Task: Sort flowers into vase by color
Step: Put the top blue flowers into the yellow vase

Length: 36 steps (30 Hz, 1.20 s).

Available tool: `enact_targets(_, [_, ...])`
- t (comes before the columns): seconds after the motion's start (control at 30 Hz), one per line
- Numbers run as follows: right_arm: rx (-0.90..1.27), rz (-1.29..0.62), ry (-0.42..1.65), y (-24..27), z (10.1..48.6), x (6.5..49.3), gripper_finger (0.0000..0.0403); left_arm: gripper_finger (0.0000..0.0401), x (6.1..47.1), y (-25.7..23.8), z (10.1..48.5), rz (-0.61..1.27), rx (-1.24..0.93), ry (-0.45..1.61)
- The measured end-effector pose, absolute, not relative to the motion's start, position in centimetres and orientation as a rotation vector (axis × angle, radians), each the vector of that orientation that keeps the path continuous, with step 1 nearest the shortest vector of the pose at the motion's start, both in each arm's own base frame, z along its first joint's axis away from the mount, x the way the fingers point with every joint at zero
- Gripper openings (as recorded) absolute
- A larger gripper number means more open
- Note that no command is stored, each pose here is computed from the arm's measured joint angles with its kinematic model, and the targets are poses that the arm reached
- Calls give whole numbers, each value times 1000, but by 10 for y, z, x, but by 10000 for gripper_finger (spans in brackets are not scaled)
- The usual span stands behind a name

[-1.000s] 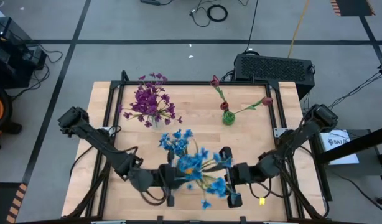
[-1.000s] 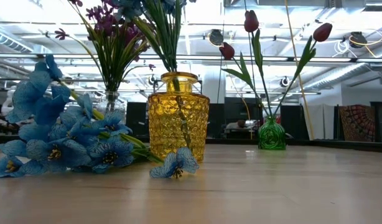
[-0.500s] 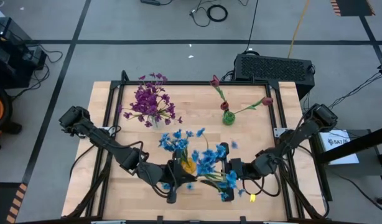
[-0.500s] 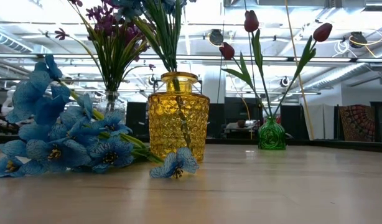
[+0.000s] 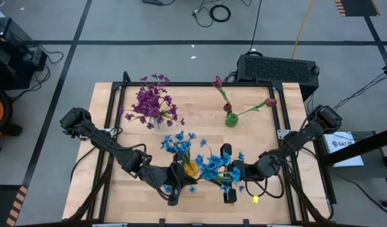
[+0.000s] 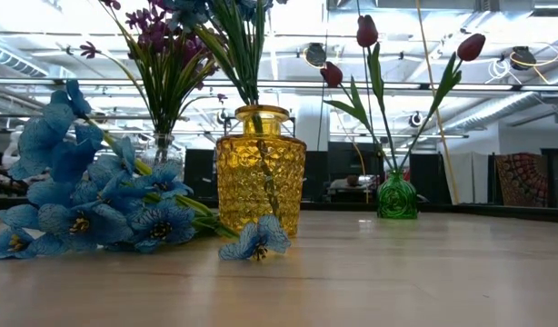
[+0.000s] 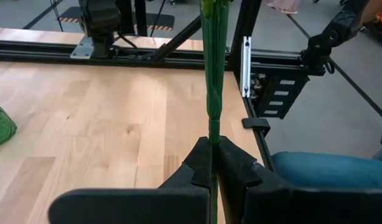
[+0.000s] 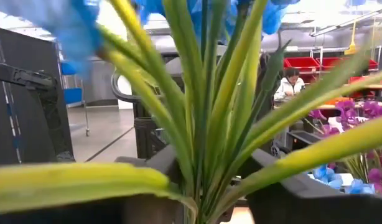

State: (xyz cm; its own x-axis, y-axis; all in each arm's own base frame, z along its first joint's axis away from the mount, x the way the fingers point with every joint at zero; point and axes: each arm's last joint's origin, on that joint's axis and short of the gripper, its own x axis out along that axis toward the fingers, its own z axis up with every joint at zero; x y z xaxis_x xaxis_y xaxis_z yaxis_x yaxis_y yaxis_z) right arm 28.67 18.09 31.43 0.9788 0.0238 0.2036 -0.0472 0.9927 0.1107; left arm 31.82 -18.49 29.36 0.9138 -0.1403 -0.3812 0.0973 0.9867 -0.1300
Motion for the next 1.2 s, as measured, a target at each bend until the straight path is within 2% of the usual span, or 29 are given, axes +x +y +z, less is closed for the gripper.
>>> enact_targets(0.23, [115,39,-203,181,314,286,25,20,318,-185,294,-123,-108,401])
enact_targets(0.3, [110,38,-203,181,314,286,11,26,318,-185,294,-123,-108,401])
enact_targets(0.5, [105,47,-203,184,315,284,13,52,317,-187,294,-122,-118,392])
enact_targets(0.77, [84,91,-210,190,339,254,5,131,305,-198,300,-126,-103,378])
enact_targets(0.9, [38,36,-167,194,343,240,5,161,294,-205,305,-153,-90,390])
enact_targets(1.07, [11,-25,-116,193,332,238,5,168,276,-220,304,-210,-61,432])
enact_targets(1.2, [63,-66,-78,181,305,251,5,168,259,-236,292,-226,-92,542])
